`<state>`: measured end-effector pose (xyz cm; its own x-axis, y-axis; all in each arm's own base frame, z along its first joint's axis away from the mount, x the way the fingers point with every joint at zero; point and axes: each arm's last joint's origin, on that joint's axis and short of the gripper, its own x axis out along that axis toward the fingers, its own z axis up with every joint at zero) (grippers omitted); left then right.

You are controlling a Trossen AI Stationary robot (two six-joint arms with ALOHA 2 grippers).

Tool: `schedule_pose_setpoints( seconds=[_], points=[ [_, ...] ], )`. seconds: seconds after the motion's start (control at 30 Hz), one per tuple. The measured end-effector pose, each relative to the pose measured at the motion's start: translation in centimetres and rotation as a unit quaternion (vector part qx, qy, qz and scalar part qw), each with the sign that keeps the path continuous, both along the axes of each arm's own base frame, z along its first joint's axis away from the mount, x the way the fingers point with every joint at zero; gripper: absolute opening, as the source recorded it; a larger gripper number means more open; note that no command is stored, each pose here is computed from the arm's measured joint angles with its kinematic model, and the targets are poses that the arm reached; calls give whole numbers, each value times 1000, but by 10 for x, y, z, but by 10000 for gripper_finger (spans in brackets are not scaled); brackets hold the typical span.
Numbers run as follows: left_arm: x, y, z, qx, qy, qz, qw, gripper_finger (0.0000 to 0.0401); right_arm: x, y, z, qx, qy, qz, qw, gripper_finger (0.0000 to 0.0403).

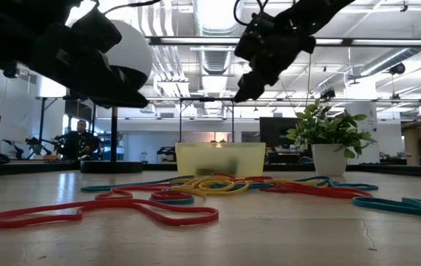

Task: Pick and place rubber bands into bin
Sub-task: Put the blue rubber band into the yellow bin

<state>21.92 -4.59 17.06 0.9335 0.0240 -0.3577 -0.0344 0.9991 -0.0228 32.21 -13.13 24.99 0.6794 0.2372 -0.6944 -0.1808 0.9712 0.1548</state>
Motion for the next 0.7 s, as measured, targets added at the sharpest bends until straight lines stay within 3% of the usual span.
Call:
schedule_pose_setpoints(
  seconds=[0.27, 0.5, 0.7],
  points=[
    [10, -2, 2, 6, 44, -1, 999, 118, -12, 47, -20, 23, 48, 63, 997, 173],
    [46, -7, -7, 20, 153, 14, 988, 118, -28, 83, -41, 35, 52, 87, 994, 163],
    [80, -7, -15, 39, 249, 26, 967, 118, -47, 101, -47, 41, 17, 85, 995, 160]
  ],
)
